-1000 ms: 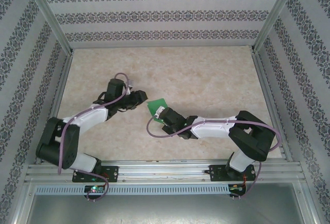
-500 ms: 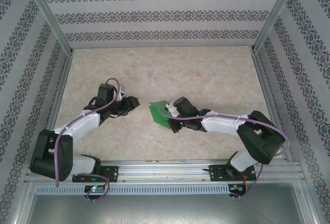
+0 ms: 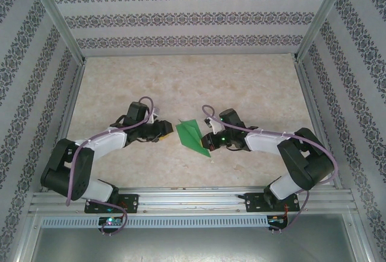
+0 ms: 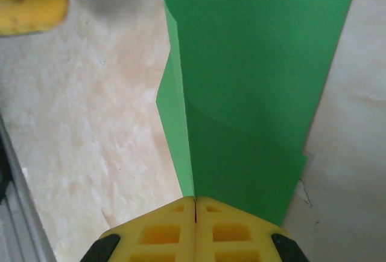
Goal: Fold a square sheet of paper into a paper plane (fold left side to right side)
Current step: Fourth fold the wing at the center of the table.
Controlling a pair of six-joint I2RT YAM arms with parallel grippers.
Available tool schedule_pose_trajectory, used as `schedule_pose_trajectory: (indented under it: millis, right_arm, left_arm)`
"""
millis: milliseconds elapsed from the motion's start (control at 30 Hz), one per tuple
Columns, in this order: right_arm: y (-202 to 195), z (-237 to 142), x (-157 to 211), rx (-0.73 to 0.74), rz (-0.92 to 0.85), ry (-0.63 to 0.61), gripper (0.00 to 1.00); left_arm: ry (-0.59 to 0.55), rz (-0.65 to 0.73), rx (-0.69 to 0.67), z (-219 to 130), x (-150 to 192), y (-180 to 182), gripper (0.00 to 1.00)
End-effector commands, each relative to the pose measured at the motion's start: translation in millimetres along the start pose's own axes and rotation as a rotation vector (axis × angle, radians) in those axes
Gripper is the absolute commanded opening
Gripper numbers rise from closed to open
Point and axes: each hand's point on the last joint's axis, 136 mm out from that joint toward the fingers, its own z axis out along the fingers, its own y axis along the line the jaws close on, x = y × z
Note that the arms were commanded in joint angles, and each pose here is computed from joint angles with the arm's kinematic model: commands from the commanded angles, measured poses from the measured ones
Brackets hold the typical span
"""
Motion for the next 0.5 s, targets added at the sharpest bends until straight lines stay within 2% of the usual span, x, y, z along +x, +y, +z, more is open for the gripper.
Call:
schedule_pose_trajectory:
  millis: [0, 467]
  right_arm:
    - [6.9, 1.3, 2.1, -0.107, 0.063, 0.004, 0.00]
    - [-10.8, 4.6, 6.8, -0.120, 0.161, 0.010, 0.00]
  left_arm:
    - [-0.009, 0.034, 0.034, 11.5, -5.4, -21.9, 0.41]
    - [0.034, 0.069, 0.013, 59.0, -4.1, -40.2, 0.41]
